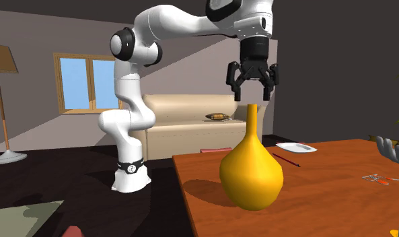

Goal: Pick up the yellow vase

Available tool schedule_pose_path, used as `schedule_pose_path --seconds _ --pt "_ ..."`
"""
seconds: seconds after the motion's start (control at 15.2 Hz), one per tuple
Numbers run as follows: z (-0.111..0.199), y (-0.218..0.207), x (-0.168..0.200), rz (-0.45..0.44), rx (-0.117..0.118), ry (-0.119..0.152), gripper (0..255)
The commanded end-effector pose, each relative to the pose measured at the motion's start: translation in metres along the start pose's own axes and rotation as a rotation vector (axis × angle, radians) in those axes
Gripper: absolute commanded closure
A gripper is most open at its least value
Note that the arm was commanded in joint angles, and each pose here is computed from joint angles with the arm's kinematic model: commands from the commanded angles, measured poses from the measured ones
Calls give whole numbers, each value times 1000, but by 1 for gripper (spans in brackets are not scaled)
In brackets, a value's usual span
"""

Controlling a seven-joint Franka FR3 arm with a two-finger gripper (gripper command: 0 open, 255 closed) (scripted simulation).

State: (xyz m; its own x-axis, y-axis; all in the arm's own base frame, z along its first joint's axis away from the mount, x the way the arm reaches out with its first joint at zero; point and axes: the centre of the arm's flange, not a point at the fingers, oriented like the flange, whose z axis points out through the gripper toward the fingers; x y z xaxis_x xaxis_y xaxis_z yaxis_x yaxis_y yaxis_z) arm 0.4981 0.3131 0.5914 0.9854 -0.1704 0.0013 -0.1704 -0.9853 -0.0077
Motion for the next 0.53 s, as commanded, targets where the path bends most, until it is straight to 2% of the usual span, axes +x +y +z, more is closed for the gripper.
schedule_pose_path --seconds 0.0,0.4,0.46 --pt "10 -2 1 2 -1 0 0" --pt "34 -2 1 2 -1 0 0" --pt "33 -2 1 2 -1 0 255"
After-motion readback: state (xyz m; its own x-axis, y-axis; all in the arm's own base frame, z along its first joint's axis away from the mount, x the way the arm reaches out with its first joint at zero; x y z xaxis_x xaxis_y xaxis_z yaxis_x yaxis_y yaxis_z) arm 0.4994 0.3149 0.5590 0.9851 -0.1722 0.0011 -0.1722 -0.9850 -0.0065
